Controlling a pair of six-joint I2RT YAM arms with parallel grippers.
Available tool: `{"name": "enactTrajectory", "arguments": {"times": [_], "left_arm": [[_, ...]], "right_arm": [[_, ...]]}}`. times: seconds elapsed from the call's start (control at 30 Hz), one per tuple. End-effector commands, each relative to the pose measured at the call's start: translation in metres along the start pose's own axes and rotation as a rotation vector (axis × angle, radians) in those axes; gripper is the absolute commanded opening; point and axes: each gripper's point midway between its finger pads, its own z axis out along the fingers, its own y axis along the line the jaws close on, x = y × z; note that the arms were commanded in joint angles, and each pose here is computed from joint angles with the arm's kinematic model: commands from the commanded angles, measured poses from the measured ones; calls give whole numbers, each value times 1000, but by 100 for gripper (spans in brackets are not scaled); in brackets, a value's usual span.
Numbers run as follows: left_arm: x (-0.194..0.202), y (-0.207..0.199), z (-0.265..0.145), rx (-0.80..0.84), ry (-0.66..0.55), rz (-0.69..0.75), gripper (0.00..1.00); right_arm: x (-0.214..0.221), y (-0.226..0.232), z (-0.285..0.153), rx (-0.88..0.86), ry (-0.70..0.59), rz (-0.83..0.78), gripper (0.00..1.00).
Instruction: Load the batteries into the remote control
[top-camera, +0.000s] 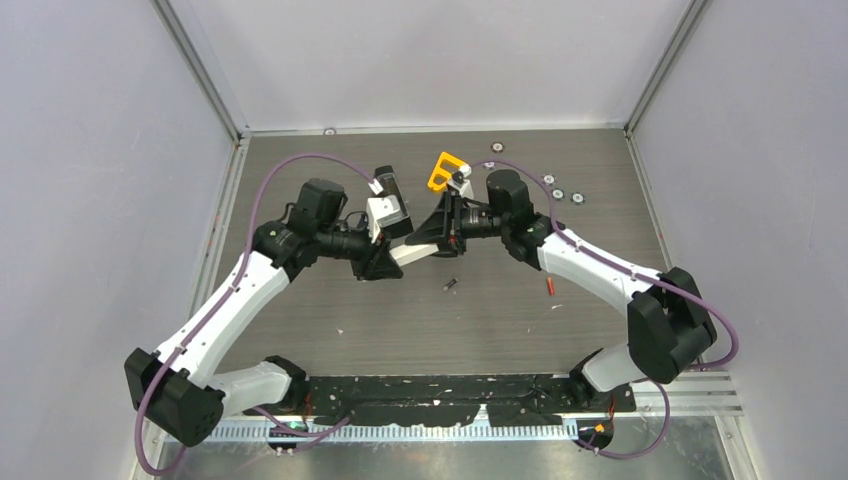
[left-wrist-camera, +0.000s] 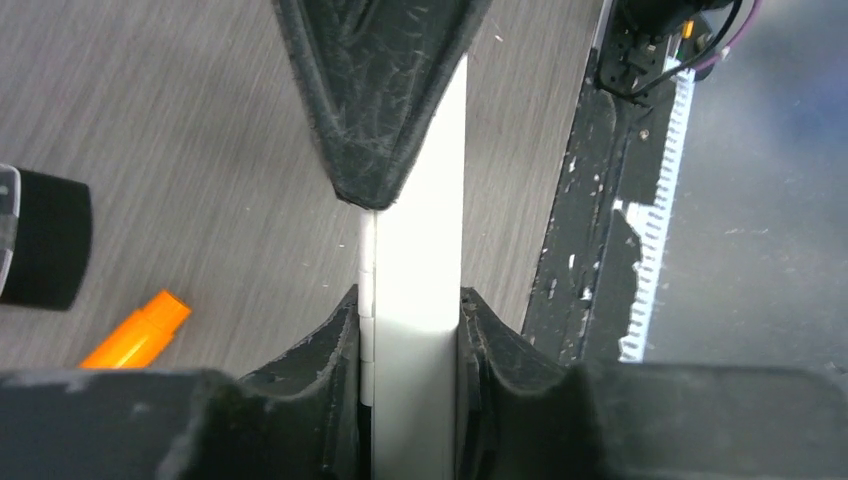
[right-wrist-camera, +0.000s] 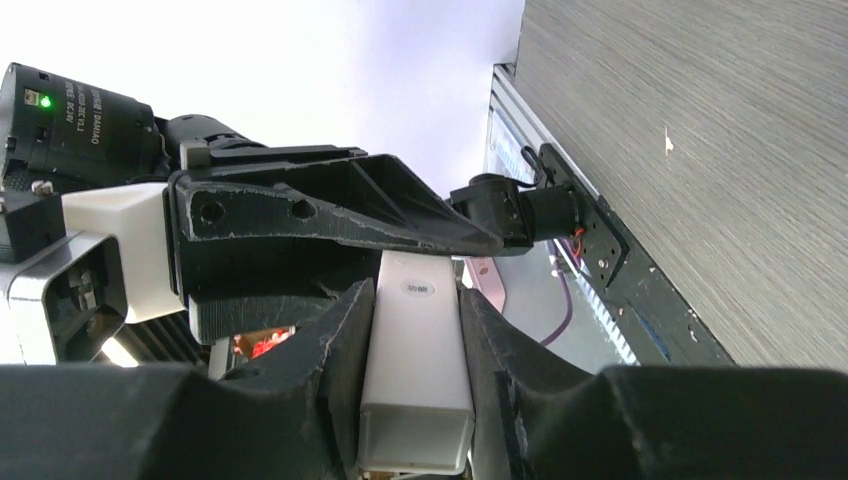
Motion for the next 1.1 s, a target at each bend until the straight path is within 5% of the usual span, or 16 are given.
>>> {"name": "enactTrajectory", "arguments": {"times": [0.0, 0.17, 0.37, 0.73, 1.07], "left_arm": [[-15, -10, -3, 48, -24, -8, 4], [-17, -25, -3, 129, -9, -108, 0], [-26, -48, -8, 223, -33, -222, 0], [-54, -92, -31, 439, -111, -264, 0], [-60, -94, -34, 452, -123, -245, 0]], "right_arm": [[-3, 19, -4, -62, -25, -65, 28], [-14, 39, -23, -100, -112, -210, 59], [-11, 62, -45, -112, -138, -540, 78], [30, 87, -71, -199, -21, -993, 81], [53, 74, -62, -200, 110, -963, 71]]}}
